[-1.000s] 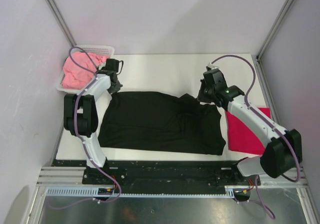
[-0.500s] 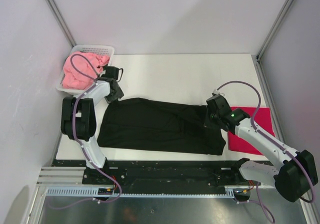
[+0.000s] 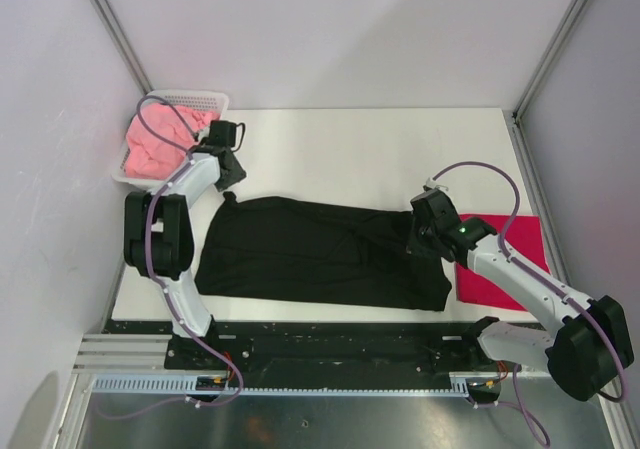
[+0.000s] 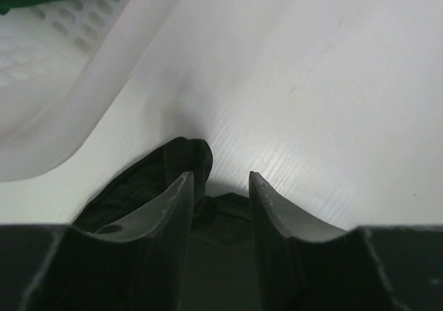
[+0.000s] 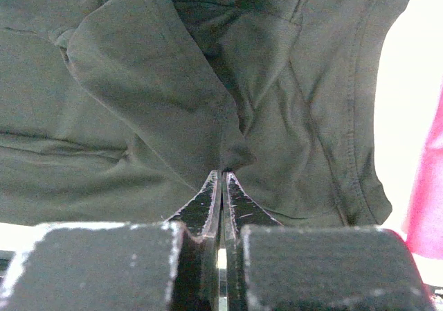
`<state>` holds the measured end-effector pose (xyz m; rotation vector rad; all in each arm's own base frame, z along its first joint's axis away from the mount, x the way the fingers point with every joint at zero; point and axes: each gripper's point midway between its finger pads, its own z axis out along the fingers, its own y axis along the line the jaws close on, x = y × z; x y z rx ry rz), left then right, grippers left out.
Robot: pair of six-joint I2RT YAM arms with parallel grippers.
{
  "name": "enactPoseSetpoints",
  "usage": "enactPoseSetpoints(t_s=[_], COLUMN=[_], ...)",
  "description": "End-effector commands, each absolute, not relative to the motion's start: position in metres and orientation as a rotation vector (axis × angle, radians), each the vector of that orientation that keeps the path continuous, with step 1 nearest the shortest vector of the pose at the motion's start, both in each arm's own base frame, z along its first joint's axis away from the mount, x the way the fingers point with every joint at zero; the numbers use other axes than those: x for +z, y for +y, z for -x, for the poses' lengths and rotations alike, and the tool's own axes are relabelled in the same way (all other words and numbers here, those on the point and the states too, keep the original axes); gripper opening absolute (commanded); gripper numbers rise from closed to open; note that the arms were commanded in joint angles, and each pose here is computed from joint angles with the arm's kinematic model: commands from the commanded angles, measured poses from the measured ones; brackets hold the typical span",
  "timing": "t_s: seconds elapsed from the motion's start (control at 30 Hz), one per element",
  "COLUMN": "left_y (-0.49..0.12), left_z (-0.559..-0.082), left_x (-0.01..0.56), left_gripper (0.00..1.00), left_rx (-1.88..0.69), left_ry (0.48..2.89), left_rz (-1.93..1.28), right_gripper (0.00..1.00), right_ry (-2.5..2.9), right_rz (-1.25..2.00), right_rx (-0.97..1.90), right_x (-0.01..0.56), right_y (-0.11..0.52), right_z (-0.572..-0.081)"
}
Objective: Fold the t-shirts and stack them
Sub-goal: Fold the other side of the tshirt into a rectangle
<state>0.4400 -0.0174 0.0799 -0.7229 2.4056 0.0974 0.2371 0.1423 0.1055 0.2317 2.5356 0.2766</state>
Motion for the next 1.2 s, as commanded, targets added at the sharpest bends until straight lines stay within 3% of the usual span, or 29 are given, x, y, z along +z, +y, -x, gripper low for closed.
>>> enactPoseSetpoints(t_s=[0.0, 0.4, 0.73, 1.03, 1.17], left_y=[-0.010, -0.003, 0.003, 0.006, 0.007], left_z=[-0.451, -0.439, -0.432, -0.423, -0.422], left_x=[0.076, 0.058, 0.058, 0.053, 0.055], left_gripper=[0.41, 0.36, 0.24, 0.20, 0.11], left_rx=[0.170, 0.248, 0.290, 0.314, 0.319], left_ry=[2.398, 2.438, 2.437, 2.450, 2.443], left_rz=[0.710, 0.730, 0.739, 0.750, 0.749], right_gripper=[0.00, 0.00, 0.00, 0.00, 0.00], right_ry=[2.498, 2.502, 2.502, 2.496, 2.484], right_rz=[-0.243, -0.242, -0.240, -0.241, -0.241], right_rx=[0.291, 0.282, 0.285, 0.298, 0.307], right_x=[0.111, 0.110, 0.109, 0.109, 0.112], right_y=[0.146, 0.145, 0.145, 0.147, 0.147], right_z=[-0.244, -0.244, -0.245, -0.247, -0.250])
